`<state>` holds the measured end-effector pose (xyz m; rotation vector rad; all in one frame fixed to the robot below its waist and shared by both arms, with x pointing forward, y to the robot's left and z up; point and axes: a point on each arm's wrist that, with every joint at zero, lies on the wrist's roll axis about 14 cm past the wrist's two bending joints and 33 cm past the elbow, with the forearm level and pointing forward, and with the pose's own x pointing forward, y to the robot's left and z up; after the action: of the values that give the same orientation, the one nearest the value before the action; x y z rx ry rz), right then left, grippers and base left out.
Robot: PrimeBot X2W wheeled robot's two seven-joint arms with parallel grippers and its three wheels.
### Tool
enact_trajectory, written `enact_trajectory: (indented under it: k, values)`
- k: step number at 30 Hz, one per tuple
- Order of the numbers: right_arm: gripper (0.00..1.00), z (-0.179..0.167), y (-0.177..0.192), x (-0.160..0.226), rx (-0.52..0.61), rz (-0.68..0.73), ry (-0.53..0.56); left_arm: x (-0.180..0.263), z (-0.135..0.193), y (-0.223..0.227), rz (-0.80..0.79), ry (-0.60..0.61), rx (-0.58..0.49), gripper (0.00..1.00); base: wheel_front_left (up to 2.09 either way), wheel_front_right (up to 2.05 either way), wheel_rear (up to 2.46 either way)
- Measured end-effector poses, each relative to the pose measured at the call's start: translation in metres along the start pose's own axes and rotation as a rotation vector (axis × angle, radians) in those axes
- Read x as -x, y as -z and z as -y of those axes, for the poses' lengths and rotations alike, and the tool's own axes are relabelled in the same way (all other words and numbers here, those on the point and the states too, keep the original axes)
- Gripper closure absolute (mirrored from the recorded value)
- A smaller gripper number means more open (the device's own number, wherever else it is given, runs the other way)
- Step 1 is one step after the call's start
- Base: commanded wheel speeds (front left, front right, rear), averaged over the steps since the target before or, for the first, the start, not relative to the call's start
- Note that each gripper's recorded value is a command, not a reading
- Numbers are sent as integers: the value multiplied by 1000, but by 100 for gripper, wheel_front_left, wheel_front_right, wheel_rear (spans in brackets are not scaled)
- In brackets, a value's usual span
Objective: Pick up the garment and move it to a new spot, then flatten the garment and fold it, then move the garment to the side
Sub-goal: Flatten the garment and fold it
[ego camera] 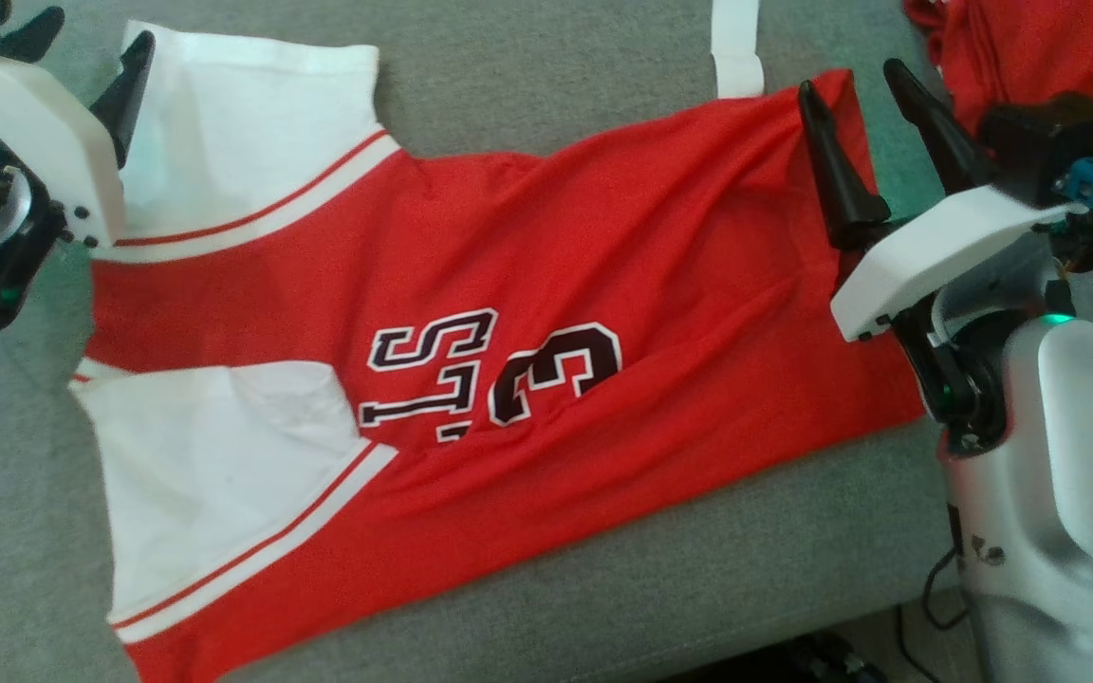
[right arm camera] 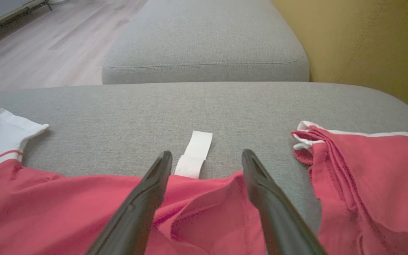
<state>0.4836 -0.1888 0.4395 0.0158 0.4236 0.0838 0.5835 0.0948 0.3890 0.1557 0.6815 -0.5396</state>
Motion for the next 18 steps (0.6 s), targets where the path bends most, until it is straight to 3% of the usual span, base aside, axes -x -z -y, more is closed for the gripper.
enact_trajectory:
  k: [10, 15, 18]
  values:
    - [0, 11, 16, -1, -4, -39, 28, -19, 17, 19, -98, 63, -20, 0, 0, 0, 0]
    - [0, 8, 4, -10, 18, -21, 13, -18, 24, 15, -77, 79, -22, 100, 0, 0, 0]
    - [0, 10, -3, -19, 45, -39, 9, -15, 22, 9, -35, 64, -8, 100, 0, 0, 0]
